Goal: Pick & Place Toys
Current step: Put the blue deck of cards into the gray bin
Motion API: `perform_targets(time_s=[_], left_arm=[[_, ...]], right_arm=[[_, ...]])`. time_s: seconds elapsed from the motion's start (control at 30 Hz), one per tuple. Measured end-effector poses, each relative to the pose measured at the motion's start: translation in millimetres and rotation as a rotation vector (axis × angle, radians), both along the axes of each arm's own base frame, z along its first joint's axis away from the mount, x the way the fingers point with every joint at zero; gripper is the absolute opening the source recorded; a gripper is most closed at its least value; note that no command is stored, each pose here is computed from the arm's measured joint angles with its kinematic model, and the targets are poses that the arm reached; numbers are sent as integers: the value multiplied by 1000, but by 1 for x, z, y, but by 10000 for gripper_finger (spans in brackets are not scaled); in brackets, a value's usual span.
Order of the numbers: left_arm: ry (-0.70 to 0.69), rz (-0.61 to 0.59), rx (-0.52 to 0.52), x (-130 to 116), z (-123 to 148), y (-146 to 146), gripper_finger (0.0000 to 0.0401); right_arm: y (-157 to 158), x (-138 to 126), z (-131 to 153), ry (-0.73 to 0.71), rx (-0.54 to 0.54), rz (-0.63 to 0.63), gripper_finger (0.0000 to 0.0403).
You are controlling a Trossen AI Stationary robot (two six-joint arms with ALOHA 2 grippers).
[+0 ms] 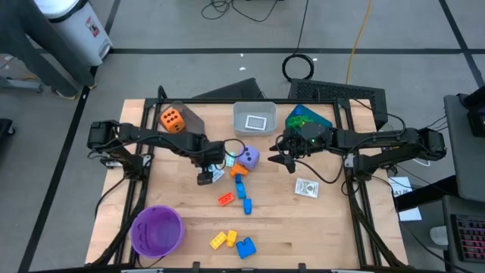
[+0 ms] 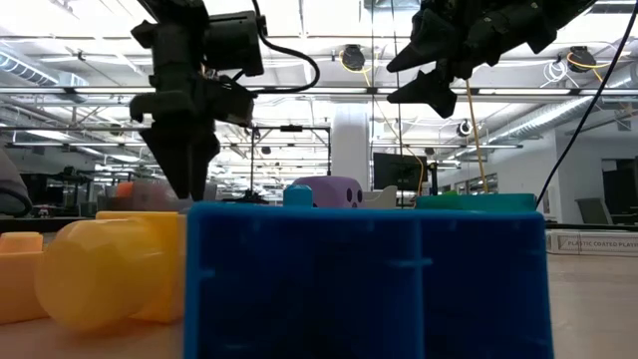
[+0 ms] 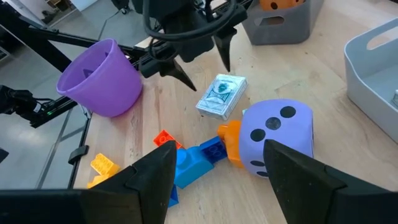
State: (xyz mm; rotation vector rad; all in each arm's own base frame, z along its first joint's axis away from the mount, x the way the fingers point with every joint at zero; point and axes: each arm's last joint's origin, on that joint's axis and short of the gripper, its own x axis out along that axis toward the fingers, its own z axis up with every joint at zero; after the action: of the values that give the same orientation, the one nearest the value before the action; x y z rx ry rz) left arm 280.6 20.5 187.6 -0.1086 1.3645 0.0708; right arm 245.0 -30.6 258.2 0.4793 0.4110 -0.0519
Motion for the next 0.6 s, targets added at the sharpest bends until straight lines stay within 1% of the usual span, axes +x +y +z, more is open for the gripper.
perform_targets(time_s=[0.1,0.17,0.4,0.53,0.6], left_arm=[[6,9,36,-1,0,2,338],[9,-38,64,-1,0,3,338],[10,-404,165,1,0,-1,337],[-37,-638,228,6,2,-6,338],[-53,-716,253,8,2,-8,338]], right_arm=[[0,0,0,0,-6,3,233],[0,0,0,-1,-17,6,233],[-4,0,0,-1,-18,-7,233],[-6,-1,0,-1,-17,-17,233],[-7,-1,0,0,-17,-20,233]])
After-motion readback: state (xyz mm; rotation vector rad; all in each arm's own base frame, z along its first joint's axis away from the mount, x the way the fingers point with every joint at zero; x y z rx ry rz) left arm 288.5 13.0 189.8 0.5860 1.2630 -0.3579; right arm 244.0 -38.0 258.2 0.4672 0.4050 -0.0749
